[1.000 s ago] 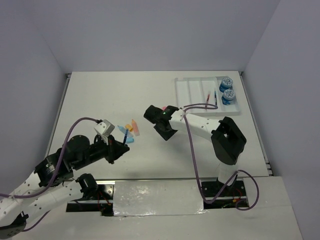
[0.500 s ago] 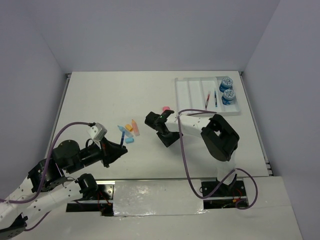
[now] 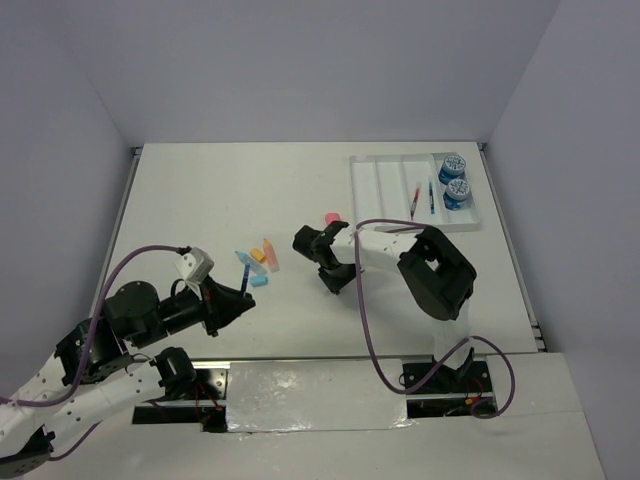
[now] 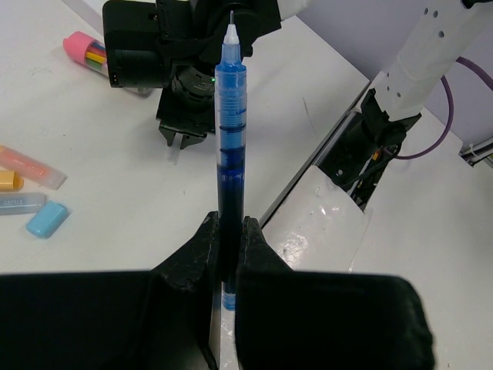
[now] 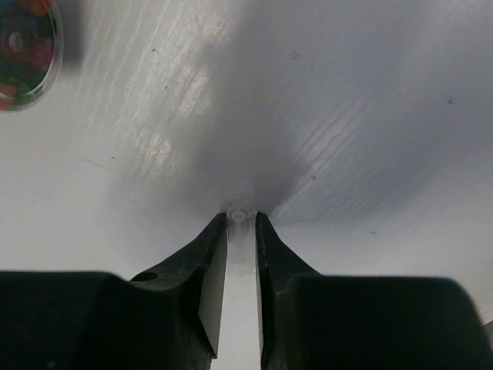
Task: Sort the stationery into containers
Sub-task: Pick up the pen cap from the center of the board, then close the pen cap on the pen.
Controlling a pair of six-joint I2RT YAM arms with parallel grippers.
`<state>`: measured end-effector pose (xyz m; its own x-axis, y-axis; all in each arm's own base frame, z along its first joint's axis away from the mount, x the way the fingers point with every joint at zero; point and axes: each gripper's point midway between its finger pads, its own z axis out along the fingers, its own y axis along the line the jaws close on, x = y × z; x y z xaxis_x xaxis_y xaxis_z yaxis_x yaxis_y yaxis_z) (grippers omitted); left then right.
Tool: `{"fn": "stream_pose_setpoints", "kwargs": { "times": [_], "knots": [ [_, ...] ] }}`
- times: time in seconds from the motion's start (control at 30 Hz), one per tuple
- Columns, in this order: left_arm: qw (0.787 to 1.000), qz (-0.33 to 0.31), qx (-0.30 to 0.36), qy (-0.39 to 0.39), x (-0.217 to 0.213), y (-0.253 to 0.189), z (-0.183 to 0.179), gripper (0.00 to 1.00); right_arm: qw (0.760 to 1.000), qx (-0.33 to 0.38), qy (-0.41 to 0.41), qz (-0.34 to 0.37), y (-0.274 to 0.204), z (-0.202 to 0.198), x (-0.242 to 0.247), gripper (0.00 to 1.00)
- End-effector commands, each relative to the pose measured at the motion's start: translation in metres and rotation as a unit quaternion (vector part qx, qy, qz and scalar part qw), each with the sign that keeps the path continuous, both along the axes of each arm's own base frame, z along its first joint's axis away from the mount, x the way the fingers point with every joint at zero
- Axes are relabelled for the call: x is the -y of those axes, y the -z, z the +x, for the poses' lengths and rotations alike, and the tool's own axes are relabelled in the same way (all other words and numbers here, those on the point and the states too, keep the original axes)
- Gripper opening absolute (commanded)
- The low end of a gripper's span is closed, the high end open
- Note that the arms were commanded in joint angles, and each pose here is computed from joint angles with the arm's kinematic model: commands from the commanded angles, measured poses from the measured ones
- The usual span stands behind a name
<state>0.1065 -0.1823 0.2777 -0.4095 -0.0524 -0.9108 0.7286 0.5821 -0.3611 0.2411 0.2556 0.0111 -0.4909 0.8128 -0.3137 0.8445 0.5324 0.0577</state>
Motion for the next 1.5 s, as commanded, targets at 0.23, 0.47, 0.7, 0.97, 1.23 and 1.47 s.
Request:
{"fn": "stream_pose_setpoints", "kwargs": {
  "times": [0.23,0.47,0.7,0.97,1.23,1.47],
  "knots": [
    [0.999,-0.024,0.017,0.015,0.002,-0.013,-0.006,0.06,0.983,0.04,-0.18,0.023,0.032,0.021,-0.01,0.0],
    [1.0,-0.026,0.017,-0.001,-0.001,-0.014,-0.002,0.09,0.938,0.155,-0.307,0.035,-0.015,0.036,-0.022,0.0],
    [1.0,-0.006,-0.013,-0.01,0.009,-0.007,0.006,0.02,0.8,0.38,-0.457,0.083,-0.138,0.028,-0.034,0.0],
    [0.981,-0.167,-0.046,0.087,0.063,-0.039,-0.011,0.0,0.626,0.61,-0.47,0.12,-0.325,-0.011,-0.019,0.0],
    [0.937,-0.275,0.015,0.216,0.093,-0.074,-0.036,0.0,0.507,0.7,-0.481,0.148,-0.426,-0.051,-0.017,0.0],
    [0.926,-0.289,0.023,0.241,0.102,-0.075,-0.04,0.0,0.434,0.74,-0.481,0.182,-0.459,-0.086,-0.019,0.0]
  ]
}}
